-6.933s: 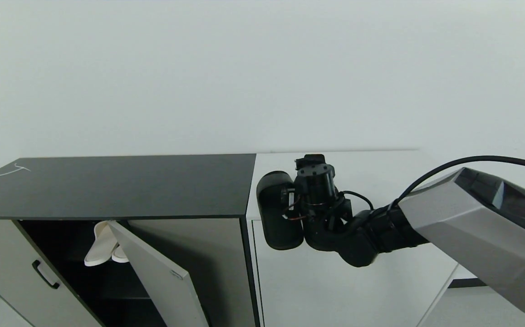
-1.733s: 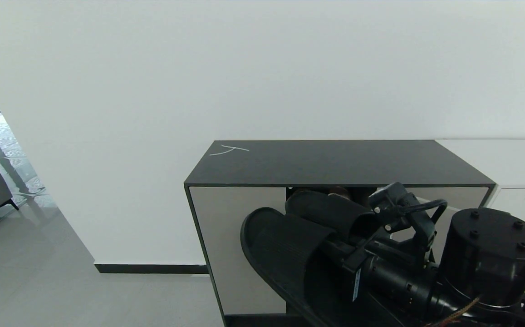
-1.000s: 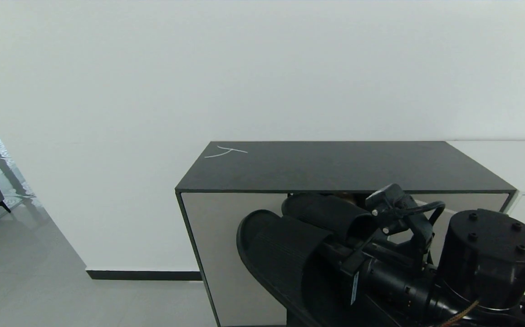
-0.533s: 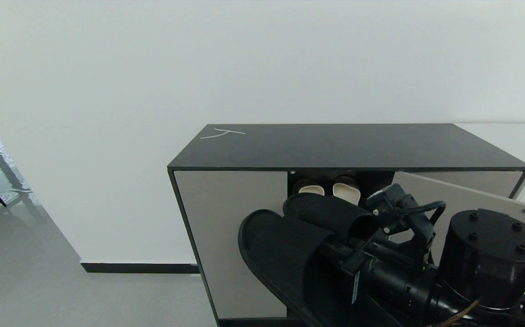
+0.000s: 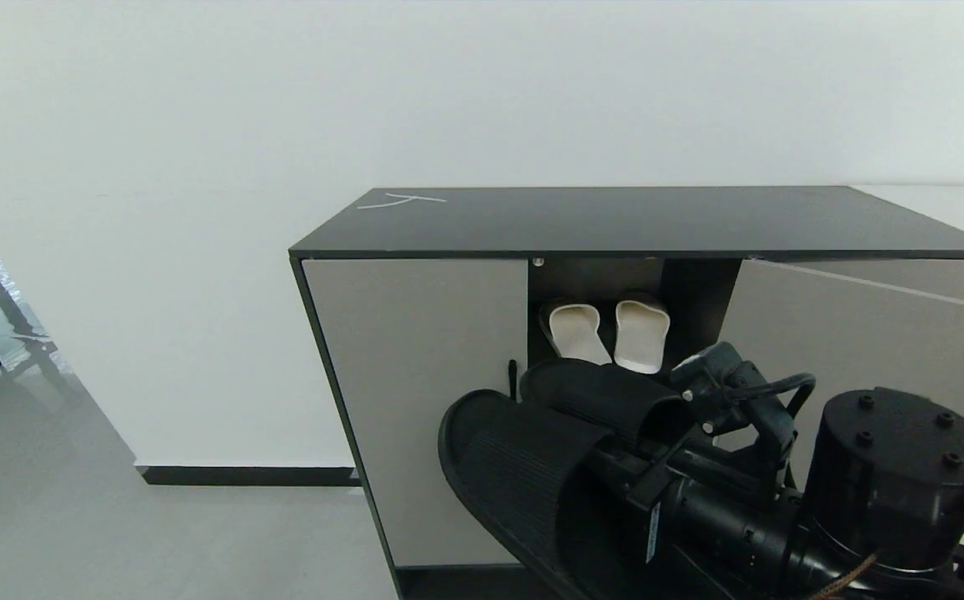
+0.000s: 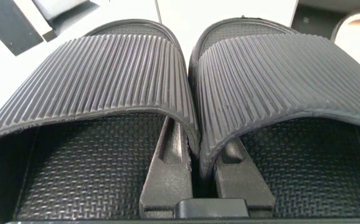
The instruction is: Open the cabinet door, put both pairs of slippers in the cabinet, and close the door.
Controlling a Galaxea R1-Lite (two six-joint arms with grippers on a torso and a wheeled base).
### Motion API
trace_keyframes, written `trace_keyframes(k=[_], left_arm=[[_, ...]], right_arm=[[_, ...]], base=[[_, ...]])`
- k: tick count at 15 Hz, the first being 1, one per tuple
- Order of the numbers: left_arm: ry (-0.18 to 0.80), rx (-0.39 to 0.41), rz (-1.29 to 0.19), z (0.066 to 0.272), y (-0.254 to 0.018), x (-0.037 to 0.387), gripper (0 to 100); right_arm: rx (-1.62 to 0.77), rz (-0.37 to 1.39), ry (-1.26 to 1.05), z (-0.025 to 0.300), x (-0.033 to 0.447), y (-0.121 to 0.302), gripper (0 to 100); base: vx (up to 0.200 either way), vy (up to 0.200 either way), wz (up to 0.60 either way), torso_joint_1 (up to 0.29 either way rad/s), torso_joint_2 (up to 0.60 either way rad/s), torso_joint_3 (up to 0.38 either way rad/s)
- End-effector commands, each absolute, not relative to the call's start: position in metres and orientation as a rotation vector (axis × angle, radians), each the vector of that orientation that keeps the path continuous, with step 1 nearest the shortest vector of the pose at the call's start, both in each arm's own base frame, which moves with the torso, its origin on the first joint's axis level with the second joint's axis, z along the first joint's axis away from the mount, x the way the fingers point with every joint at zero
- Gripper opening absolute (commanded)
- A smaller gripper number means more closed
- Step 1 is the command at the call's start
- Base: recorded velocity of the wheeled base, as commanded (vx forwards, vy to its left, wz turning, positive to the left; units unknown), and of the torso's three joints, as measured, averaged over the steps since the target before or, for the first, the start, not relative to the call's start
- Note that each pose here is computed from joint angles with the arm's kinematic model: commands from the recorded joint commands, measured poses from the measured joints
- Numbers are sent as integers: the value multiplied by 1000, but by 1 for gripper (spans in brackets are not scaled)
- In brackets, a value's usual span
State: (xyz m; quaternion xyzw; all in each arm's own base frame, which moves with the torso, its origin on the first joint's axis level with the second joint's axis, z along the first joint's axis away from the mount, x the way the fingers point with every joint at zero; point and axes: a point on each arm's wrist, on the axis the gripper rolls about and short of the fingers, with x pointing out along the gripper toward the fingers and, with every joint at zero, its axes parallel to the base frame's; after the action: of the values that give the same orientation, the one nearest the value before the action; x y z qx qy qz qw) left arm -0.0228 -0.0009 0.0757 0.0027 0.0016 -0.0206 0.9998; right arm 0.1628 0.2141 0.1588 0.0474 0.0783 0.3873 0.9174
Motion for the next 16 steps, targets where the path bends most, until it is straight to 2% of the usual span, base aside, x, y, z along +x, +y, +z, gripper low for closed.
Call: trace_keyframes(k=[1,9,12,16], left_arm=[[4,6,-41,76,-1,-23,0],[3,-8,-21,76,0,-23,0],[3,-8,-21,76,0,-23,0],[3,-8,-21,76,0,-23,0]], right_arm=[[94,797,167,157,163,215,0],[74,748,216,141,169,204,0],[76,714,220,124,178,200,0],[68,619,239,97,200,183,0]], base=[[0,0,0,-203,476,290],[0,0,0,-166,463,294],[0,0,0,-119,455,317],[0,0,0,-28,132,94]])
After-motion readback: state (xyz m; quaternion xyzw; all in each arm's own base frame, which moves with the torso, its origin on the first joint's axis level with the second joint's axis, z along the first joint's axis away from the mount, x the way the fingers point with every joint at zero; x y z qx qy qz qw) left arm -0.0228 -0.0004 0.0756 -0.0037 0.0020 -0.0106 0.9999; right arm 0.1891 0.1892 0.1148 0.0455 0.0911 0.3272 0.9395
